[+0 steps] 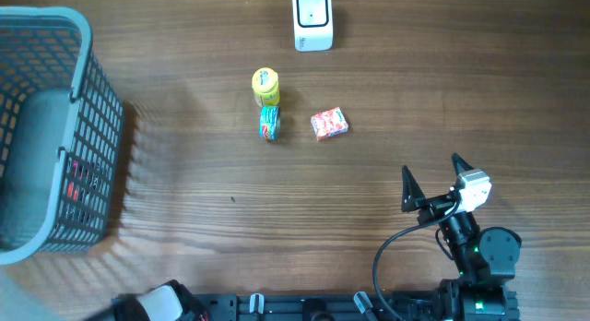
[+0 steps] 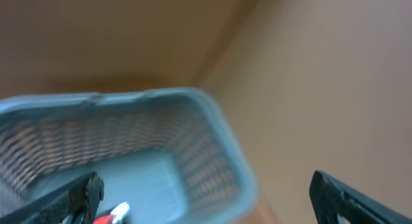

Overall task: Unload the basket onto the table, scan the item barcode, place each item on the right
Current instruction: 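Grasp the hex wrench package in the basket with the left gripper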

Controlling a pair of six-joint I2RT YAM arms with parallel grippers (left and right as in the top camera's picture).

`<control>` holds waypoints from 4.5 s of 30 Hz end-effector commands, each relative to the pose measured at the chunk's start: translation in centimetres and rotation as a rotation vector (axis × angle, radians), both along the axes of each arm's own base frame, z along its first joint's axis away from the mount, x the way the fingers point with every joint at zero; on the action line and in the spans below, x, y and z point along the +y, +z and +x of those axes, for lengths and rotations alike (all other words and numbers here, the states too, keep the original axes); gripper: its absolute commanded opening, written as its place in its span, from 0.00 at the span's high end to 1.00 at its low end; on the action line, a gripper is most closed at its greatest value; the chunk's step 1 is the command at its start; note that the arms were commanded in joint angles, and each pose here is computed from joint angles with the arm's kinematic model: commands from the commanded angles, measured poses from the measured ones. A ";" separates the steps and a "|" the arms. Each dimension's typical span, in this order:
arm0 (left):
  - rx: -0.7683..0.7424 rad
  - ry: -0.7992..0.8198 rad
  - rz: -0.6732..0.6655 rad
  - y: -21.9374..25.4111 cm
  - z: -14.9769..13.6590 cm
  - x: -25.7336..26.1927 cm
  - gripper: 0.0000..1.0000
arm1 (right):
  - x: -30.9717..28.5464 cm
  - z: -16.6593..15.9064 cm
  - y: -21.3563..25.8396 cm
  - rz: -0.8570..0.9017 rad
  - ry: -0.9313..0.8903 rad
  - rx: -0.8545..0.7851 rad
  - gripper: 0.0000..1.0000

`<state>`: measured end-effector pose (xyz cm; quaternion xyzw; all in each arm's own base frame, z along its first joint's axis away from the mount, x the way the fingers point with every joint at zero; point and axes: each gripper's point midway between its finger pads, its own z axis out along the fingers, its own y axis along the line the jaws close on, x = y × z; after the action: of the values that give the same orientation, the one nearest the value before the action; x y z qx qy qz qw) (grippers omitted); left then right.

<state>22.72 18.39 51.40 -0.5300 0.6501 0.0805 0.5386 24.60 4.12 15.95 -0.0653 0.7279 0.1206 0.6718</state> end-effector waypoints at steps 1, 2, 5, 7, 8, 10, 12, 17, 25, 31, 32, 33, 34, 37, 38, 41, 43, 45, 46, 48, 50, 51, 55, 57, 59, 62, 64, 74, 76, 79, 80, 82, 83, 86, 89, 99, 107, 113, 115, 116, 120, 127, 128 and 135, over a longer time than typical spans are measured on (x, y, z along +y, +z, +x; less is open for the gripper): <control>0.129 -0.013 -0.226 -7.4 4.6 5.3 0.00 | 0.0 0.0 0.1 -0.004 0.001 -0.004 0.00; 0.183 -0.023 -0.226 -8.7 5.2 6.4 0.00 | 0.0 0.0 0.1 -0.004 0.001 -0.004 0.00; 0.331 -0.050 -0.268 -13.5 7.5 9.2 0.00 | 0.0 0.0 0.1 -0.004 0.001 -0.004 0.00; 0.456 -0.129 -0.267 -16.9 9.2 10.3 0.00 | 0.0 0.0 0.1 -0.004 0.001 -0.004 0.00; 0.488 -0.167 -0.274 -18.0 9.7 10.4 0.00 | 0.0 0.0 0.1 -0.004 0.001 -0.004 0.00; 0.544 -0.291 -0.291 -20.4 11.0 9.8 0.00 | 0.0 0.0 0.1 -0.004 0.001 -0.004 0.00; 0.539 -0.316 -0.295 -20.7 11.1 9.8 0.00 | 0.0 0.0 0.1 -0.004 0.001 -0.004 0.00; 0.350 -0.297 -0.106 -13.0 10.3 9.7 0.00 | 0.0 0.0 0.1 -0.004 0.001 -0.004 0.00; -0.101 -0.226 0.428 6.7 7.2 6.9 0.00 | 0.0 0.0 0.1 -0.004 0.001 -0.004 0.00; -0.024 -0.227 0.330 2.0 7.4 7.8 0.00 | 0.0 0.0 0.1 -0.004 0.001 -0.004 0.00; -0.024 -0.228 0.327 1.1 7.0 7.3 0.00 | 0.0 0.0 0.1 -0.004 0.001 -0.004 0.00; -0.028 -0.227 0.331 0.7 6.7 7.0 0.00 | 0.0 0.0 0.1 -0.004 0.001 -0.004 0.00; -0.033 -0.226 0.338 0.3 6.3 6.6 0.00 | 0.0 0.0 0.1 -0.004 0.001 -0.004 0.00; -0.064 -0.230 0.385 -0.9 4.8 4.9 0.00 | 0.0 0.0 0.1 -0.004 0.001 -0.004 0.00; -0.078 -0.245 0.414 -1.3 4.4 3.8 0.00 | 0.0 0.0 0.1 -0.004 0.001 -0.004 0.00; -0.042 -0.313 0.523 -3.2 4.1 1.0 0.00 | 0.0 0.0 0.1 -0.004 0.001 -0.004 0.00; -0.008 -0.247 0.554 -4.5 3.5 1.6 0.00 | 0.0 0.0 0.1 -0.004 0.001 -0.004 0.00; 0.062 -0.171 0.559 -5.9 2.8 3.2 0.00 | 0.0 0.0 0.1 -0.004 0.001 -0.004 0.00; 0.095 -0.168 0.558 -6.6 3.1 3.9 0.00 | 0.0 0.0 0.1 -0.004 0.001 -0.004 0.00; 0.153 -0.161 0.513 -8.7 3.8 5.6 0.00 | 0.0 0.0 0.1 -0.004 0.001 -0.004 0.00; 0.236 -0.163 0.434 -11.9 4.3 7.2 0.00 | 0.0 0.0 0.1 -0.004 0.001 -0.004 0.00; 0.280 -0.166 0.391 -13.7 4.5 7.9 0.00 | 0.0 0.0 0.1 -0.004 0.001 -0.004 0.00; 0.437 -0.283 0.127 -23.0 5.7 9.0 0.00 | 0.0 0.0 0.1 -0.004 0.001 -0.004 0.00; 0.469 -0.318 0.052 -25.2 5.7 8.8 0.00 | 0.0 0.0 0.1 -0.004 0.001 -0.004 0.00; 0.553 -0.342 -0.022 -28.0 5.1 8.5 0.00 | 0.0 0.0 0.1 -0.004 0.001 -0.004 0.00; 0.696 -0.439 -0.043 -30.6 4.1 7.7 0.00 | 0.0 0.0 0.1 -0.004 0.001 -0.004 0.00; 0.721 -0.461 -0.060 -31.0 3.6 7.2 0.00 | 0.0 0.0 0.1 -0.004 0.001 -0.004 0.00; 0.960 -0.660 -0.126 -36.5 2.3 6.5 0.00 | 0.0 0.0 0.1 -0.004 0.001 -0.004 0.00; 0.993 -0.694 -0.135 -37.7 2.3 6.6 0.00 | 0.0 0.0 0.1 -0.004 0.001 -0.004 0.00; 1.041 -0.727 -0.180 -39.8 2.2 6.7 0.00 | 0.0 0.0 0.1 -0.004 0.001 -0.004 0.00; 1.058 -0.737 -0.200 -40.5 2.0 6.7 0.00 | 0.0 0.0 0.1 -0.004 0.001 -0.004 0.00; 1.089 -0.773 -0.233 -42.0 1.8 6.4 0.00 | 0.0 0.0 0.1 -0.004 0.001 -0.004 0.00; 1.101 -0.780 -0.250 -42.7 1.6 6.3 0.00 | 0.0 0.0 0.1 -0.004 0.001 -0.004 0.00; 1.166 -0.871 -0.272 -44.6 0.6 5.6 0.00 | 0.0 0.0 0.1 -0.004 0.001 -0.004 0.00; 1.213 -0.947 -0.266 -46.1 -0.1 5.1 0.00 | 0.0 0.0 0.1 -0.004 0.001 -0.004 0.00; 1.144 -0.875 -0.110 -49.2 2.1 7.1 0.05 | 0.0 0.0 0.1 -0.004 0.001 -0.004 0.00; 1.066 -0.852 -0.104 -49.1 3.4 7.2 0.60 | 0.0 0.0 0.1 -0.004 0.001 -0.004 0.00; 0.981 -0.678 -0.237 -49.1 3.3 7.0 0.00 | 0.0 0.0 0.1 -0.004 0.001 -0.004 0.00; 0.956 -0.615 -0.300 -49.2 2.9 6.7 0.00 | 0.0 0.0 0.1 -0.004 0.001 -0.004 0.00; 0.943 -0.583 -0.331 -49.3 2.8 6.6 0.00 | 0.0 0.0 0.1 -0.004 0.001 -0.004 0.00; 0.895 -0.435 -0.488 -49.6 1.7 5.5 0.00 | 0.0 0.0 0.1 -0.004 0.001 -0.004 0.00; 0.886 -0.298 -0.627 -49.8 0.1 4.3 0.11 | 0.0 0.0 0.1 -0.004 0.001 -0.004 0.00; 0.884 -0.297 -0.625 -49.8 0.1 4.3 0.22 | 0.0 0.0 0.1 -0.004 0.001 -0.004 0.00; 0.866 -0.275 -0.568 -49.7 0.8 5.6 0.36 | 0.0 0.0 0.1 -0.004 0.001 -0.004 0.00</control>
<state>23.70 23.69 2.48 -0.4721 0.8786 0.0343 0.0624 24.60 4.12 15.95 -0.0653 0.7279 0.1206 0.6718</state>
